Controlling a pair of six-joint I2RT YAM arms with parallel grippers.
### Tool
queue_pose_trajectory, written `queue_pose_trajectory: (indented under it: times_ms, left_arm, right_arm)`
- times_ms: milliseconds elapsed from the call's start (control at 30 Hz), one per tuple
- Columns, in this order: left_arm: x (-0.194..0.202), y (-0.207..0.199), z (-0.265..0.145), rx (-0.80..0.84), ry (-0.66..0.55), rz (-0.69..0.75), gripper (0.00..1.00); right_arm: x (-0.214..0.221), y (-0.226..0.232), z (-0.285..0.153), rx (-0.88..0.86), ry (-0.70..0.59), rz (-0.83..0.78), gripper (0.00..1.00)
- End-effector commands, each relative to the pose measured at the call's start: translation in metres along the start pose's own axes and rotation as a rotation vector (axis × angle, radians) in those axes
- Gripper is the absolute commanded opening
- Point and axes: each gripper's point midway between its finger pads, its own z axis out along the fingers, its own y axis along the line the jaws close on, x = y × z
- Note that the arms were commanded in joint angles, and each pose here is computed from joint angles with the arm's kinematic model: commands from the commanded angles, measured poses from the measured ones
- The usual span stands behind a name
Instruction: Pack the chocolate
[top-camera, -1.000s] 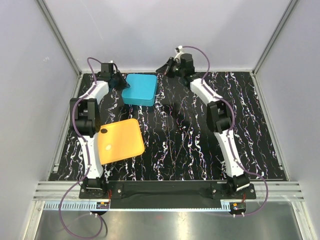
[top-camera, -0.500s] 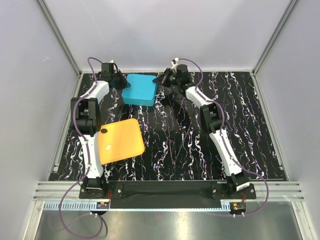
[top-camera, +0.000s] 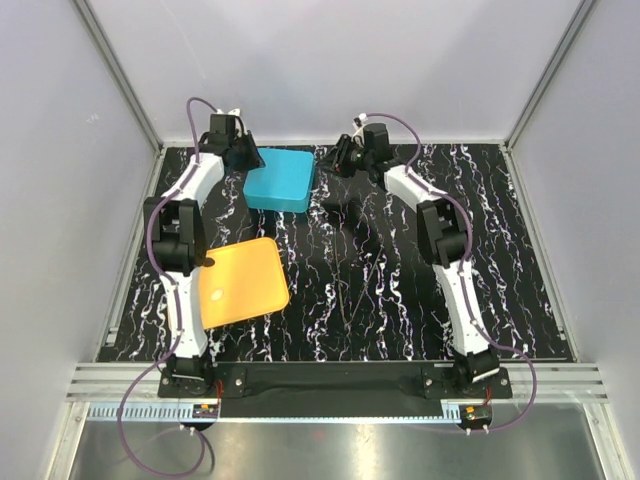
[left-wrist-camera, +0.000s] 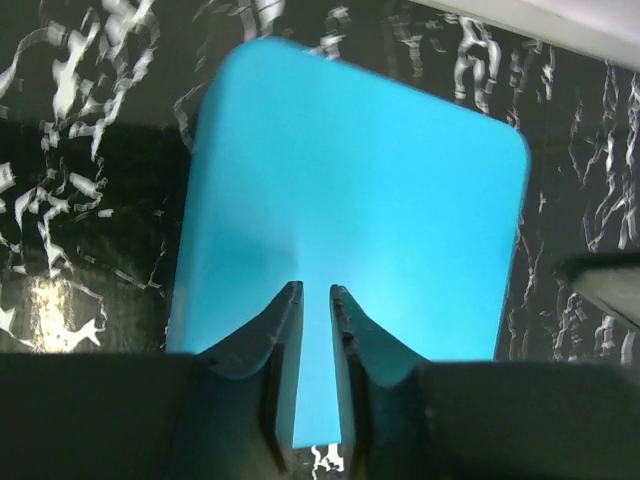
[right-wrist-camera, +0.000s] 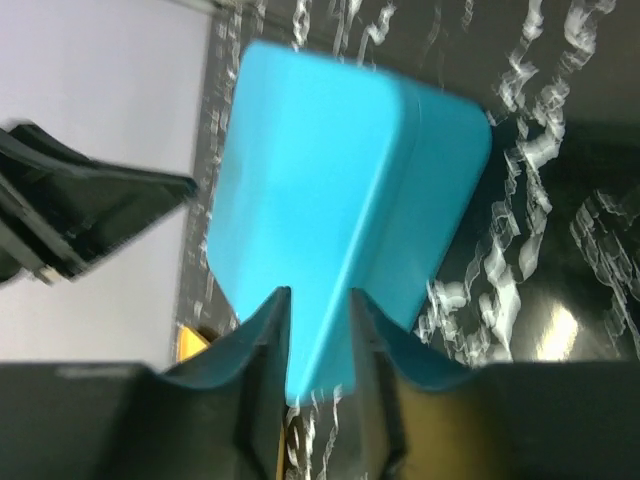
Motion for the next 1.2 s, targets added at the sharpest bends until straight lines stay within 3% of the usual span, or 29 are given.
queue_pose_trajectory:
  times_ms: [0, 67, 133, 167, 200, 267, 433, 633, 833, 1033, 1167]
  left_arm:
    - [-0.038, -0.091, -0.054, 0.059, -0.145, 0.302, 0.26]
    - [-0.027, -0.109, -0.057, 0.031, -0.150, 0.405, 0.35]
    - [-0.021, -0.116, -0.057, -0.011, -0.167, 0.469, 0.46]
    - [-0.016, -0.119, -0.055, -0.028, -0.167, 0.498, 0.51]
    - [-0.007, -0.125, -0.049, -0.054, -0.162, 0.546, 0.59]
    - [0.003, -0.131, -0.041, -0.066, -0.157, 0.595, 0.69]
    - [0.035, -0.127, -0.001, -0.183, -0.107, 0.656, 0.80]
    - [0.042, -0.097, 0.037, -0.338, -0.052, 0.671, 0.82]
    - [0.052, -0.062, 0.054, -0.385, 0.011, 0.628, 0.80]
    - [0.049, 0.006, 0.039, -0.493, 0.066, 0.480, 0.75]
    - [0.046, 0.029, 0.034, -0.425, 0.084, 0.323, 0.70]
  right_arm:
    - [-0.052, 0.077, -0.073, 0.044, -0.157, -0.143, 0.39]
    - [-0.047, 0.071, -0.108, 0.160, -0.190, -0.107, 0.47]
    - [-0.042, 0.074, -0.129, 0.193, -0.210, -0.099, 0.54]
    - [-0.047, 0.097, -0.149, 0.175, -0.245, -0.118, 0.57]
    - [-0.033, 0.084, -0.155, 0.202, -0.237, -0.105, 0.65]
    - [-0.033, 0.101, -0.179, 0.194, -0.282, -0.109, 0.75]
    - [-0.018, 0.107, -0.204, 0.223, -0.274, -0.128, 0.80]
    - [-0.019, 0.116, -0.223, 0.246, -0.293, -0.167, 0.81]
    - [-0.021, 0.125, -0.232, 0.239, -0.319, -0.179, 0.81]
    - [-0.024, 0.132, -0.228, 0.211, -0.317, -0.177, 0.80]
    - [-0.025, 0.129, -0.227, 0.209, -0.320, -0.168, 0.80]
